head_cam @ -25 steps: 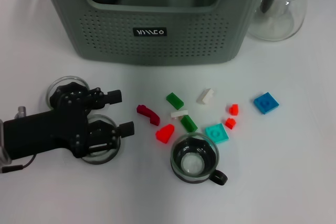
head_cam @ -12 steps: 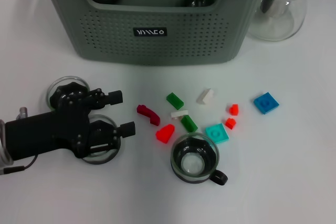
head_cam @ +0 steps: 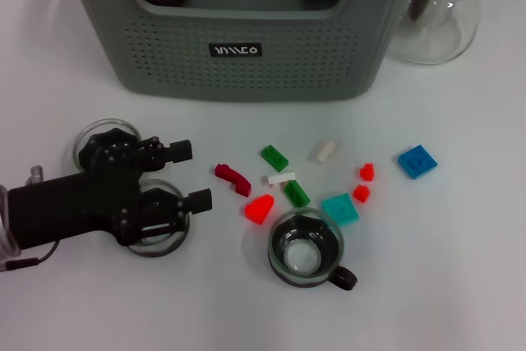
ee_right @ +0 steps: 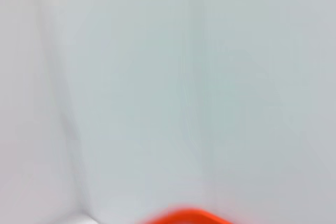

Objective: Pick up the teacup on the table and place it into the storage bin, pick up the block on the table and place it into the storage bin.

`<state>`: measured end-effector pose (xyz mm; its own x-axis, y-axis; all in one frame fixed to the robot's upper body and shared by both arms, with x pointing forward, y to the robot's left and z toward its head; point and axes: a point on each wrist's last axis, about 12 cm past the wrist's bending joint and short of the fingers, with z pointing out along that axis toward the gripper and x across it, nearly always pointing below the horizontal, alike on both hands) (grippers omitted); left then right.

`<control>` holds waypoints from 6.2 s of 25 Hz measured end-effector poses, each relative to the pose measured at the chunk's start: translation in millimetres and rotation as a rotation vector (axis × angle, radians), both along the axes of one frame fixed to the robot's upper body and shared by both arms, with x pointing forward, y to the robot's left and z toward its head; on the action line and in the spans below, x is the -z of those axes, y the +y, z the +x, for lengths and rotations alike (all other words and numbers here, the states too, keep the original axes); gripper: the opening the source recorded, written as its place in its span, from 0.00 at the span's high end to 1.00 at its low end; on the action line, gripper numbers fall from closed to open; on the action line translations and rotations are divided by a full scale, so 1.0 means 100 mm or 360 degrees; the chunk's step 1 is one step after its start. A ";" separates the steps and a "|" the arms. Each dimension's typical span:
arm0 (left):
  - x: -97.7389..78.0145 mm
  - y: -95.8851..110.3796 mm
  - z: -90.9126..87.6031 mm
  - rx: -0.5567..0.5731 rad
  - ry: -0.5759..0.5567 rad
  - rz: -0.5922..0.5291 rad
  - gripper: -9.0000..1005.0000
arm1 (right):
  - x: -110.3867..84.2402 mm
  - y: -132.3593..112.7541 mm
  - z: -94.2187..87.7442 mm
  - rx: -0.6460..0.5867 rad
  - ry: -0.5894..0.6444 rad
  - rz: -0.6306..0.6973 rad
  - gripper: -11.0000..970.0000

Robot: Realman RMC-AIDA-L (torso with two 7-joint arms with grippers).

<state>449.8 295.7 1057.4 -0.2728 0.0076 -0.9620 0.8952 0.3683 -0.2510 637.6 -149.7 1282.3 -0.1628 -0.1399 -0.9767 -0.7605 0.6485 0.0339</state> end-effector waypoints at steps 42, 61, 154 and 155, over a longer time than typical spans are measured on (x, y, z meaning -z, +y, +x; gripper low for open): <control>-0.01 0.29 -0.20 -0.0011 0.0070 0.0126 0.24 | 1.26 0.36 -0.82 -0.1090 0.0617 -0.1366 0.36; 0.00 0.27 -0.18 -0.0025 0.0070 0.0120 0.24 | 1.74 0.45 -0.76 -0.1042 0.0734 -0.1290 0.45; -0.19 0.24 0.10 0.0033 0.0077 0.0122 0.24 | 1.69 -1.55 -1.43 -0.0483 0.0028 0.0139 0.39; -0.24 0.26 0.14 0.0042 0.0095 0.0153 0.24 | 1.73 -1.58 -1.45 -0.0476 0.0036 0.0119 0.39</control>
<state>463.6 322.2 1081.3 -0.3279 0.1067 -0.9387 0.8894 0.3698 -0.2687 492.5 -307.9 1109.5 -0.1469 -0.1127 -0.9827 -0.9157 0.3911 0.0920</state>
